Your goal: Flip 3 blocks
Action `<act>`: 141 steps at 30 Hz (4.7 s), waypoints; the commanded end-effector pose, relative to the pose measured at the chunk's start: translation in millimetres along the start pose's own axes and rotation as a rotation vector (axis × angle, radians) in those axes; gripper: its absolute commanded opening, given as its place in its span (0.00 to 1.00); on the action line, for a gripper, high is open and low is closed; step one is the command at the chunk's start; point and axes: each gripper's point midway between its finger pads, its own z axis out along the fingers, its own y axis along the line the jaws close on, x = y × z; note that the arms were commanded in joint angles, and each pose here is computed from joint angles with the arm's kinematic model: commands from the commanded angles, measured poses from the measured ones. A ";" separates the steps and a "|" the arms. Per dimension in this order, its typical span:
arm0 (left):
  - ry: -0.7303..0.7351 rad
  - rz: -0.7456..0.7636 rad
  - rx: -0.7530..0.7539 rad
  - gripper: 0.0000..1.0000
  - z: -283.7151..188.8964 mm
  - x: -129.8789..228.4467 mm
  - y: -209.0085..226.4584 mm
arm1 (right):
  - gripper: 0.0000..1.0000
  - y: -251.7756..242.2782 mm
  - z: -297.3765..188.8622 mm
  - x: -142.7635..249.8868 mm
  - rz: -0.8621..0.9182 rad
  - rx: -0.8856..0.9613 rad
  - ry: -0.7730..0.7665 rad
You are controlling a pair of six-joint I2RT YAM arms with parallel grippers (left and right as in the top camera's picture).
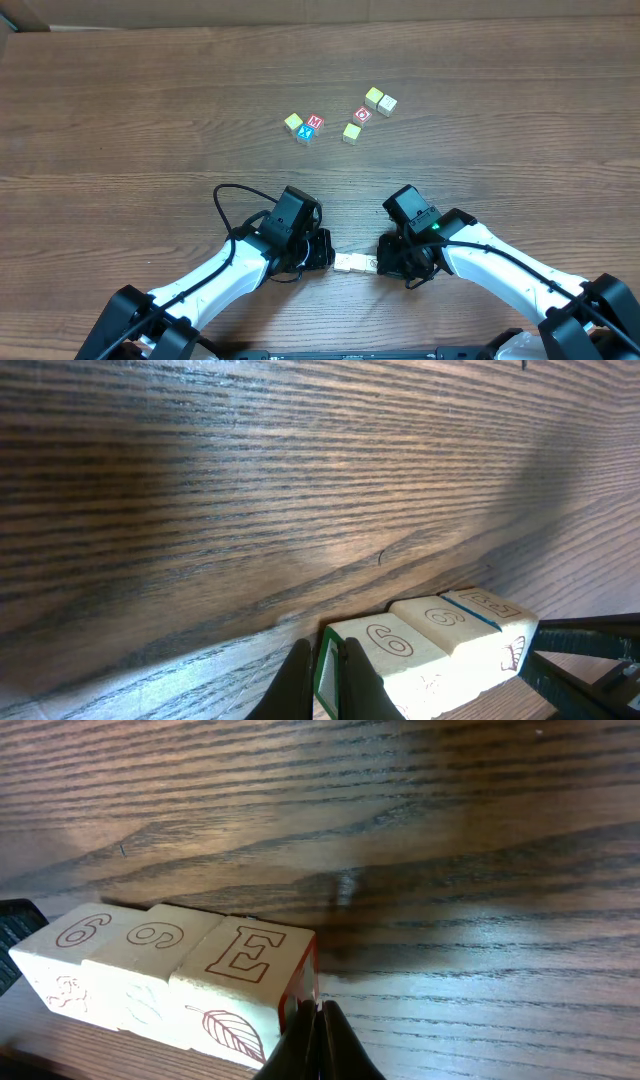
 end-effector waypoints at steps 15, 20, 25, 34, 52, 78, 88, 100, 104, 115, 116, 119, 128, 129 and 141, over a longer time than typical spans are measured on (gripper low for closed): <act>0.052 -0.025 0.018 0.04 8.3 4.2 -3.1 | 0.04 8.0 0.6 6.7 0.054 -0.043 0.034; 0.050 -0.024 0.018 0.04 8.3 3.8 -3.1 | 0.04 10.2 0.5 9.1 0.082 -0.055 0.049; 0.046 -0.023 0.016 0.04 8.4 3.0 -2.9 | 0.04 10.7 0.5 11.2 0.104 -0.056 0.058; 0.047 0.002 0.017 0.04 8.4 3.4 -3.1 | 0.04 15.5 2.1 17.8 0.124 -0.059 0.075; 0.038 0.222 -0.002 0.04 8.4 2.3 1.4 | 0.04 24.1 4.6 26.8 0.146 -0.067 0.096; -0.017 0.401 -0.095 0.04 7.8 -10.2 15.6 | 0.04 28.9 4.0 34.2 0.193 -0.085 0.135; -0.050 0.579 -0.117 0.04 7.3 -19.7 15.2 | 0.04 29.0 4.0 34.0 0.200 -0.085 0.135; -0.037 0.754 -0.123 0.04 7.3 -18.9 15.8 | 0.04 29.0 4.2 32.8 0.207 -0.084 0.129; -0.041 0.774 -0.137 0.04 7.0 -20.7 17.6 | 0.04 27.3 4.6 31.0 0.213 -0.075 0.117; -0.048 0.838 -0.165 0.04 6.3 -24.3 20.5 | 0.04 28.5 4.6 29.3 0.210 -0.080 0.110; -0.048 0.846 -0.168 0.04 6.2 -24.6 20.8 | 0.04 28.9 4.7 28.8 0.209 -0.082 0.108; -0.048 0.860 -0.168 0.04 6.2 -24.8 20.6 | 0.04 30.0 4.7 27.8 0.206 -0.087 0.105; -0.074 0.887 -0.160 0.04 6.2 -30.0 16.0 | 0.04 29.3 5.0 30.2 0.212 -0.080 0.112; -0.075 0.887 -0.160 0.04 6.2 -30.1 15.8 | 0.04 29.8 5.3 31.2 0.211 -0.079 0.113; -0.073 0.897 -0.161 0.04 6.2 -30.0 15.9 | 0.04 47.4 11.3 39.6 0.202 -0.092 0.093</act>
